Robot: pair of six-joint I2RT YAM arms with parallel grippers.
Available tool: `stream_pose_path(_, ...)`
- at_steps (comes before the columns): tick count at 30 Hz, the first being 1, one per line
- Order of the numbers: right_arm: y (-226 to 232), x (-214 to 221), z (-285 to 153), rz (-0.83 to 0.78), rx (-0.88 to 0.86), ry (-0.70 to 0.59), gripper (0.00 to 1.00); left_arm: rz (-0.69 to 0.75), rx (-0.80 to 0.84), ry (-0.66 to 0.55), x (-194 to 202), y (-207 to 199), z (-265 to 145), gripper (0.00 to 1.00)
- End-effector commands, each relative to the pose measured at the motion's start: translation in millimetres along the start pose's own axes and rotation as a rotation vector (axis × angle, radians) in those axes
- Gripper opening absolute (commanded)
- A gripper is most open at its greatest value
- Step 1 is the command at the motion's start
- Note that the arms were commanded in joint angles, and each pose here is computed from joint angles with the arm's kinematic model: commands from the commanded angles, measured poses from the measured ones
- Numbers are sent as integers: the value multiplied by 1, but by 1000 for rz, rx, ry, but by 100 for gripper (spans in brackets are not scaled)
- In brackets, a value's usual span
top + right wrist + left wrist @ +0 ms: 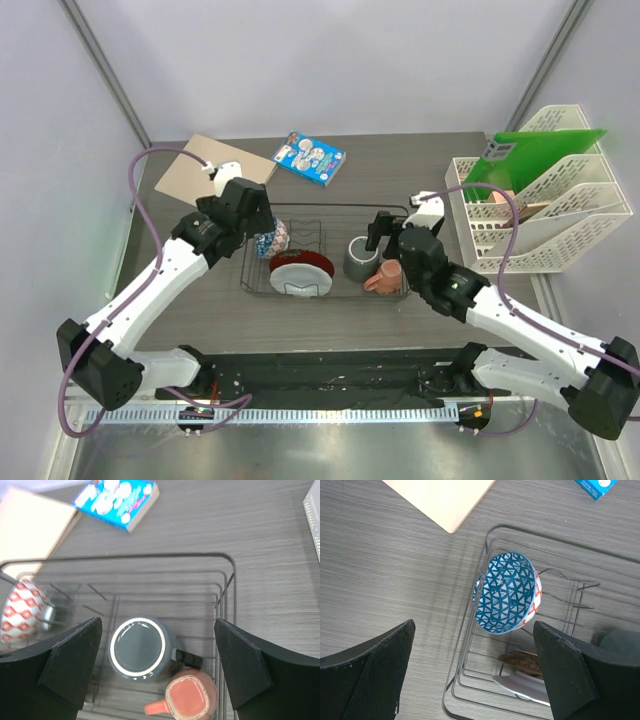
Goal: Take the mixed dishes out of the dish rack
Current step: Pick up the bowl from the dish rack.
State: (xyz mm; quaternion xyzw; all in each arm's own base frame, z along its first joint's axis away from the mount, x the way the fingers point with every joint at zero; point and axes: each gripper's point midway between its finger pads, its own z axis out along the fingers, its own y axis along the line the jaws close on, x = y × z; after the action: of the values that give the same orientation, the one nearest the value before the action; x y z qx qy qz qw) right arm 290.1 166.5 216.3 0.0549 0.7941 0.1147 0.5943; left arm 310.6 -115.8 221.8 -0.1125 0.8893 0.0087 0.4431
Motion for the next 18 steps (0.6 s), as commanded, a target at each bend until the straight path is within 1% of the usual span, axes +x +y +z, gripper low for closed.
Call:
stream_pose_path(1, 20, -4, 11, -101, -31, 63, 100, 28, 103, 12, 3, -17, -2, 100)
stream_pose_path(3, 23, -4, 15, -75, -13, 72, 100, 33, 144, 15, 5, -25, -2, 100)
stream_pose_path(6, 14, 2, 20, -4, 45, 52, 100, 12, 134, 18, 7, -25, 1, 100)
stream_pose_path(8, 18, -1, 15, 14, -10, 20, 100, 6, 90, 9, 5, -19, 5, 100)
stream_pose_path(10, 32, 1, 9, -8, -120, 22, 100, 0, 69, 4, 3, -18, 7, 100)
stream_pose_path(12, 38, -5, 4, 16, -175, -13, 99, 4, 46, 3, 0, -19, 12, 100)
stream_pose_path(14, 37, -5, 3, 1, -182, -19, 100, 15, 31, 14, 1, -23, 19, 100)
stream_pose_path(18, 36, 2, 8, -22, -162, 12, 100, 35, -5, 23, -5, -29, 31, 100)
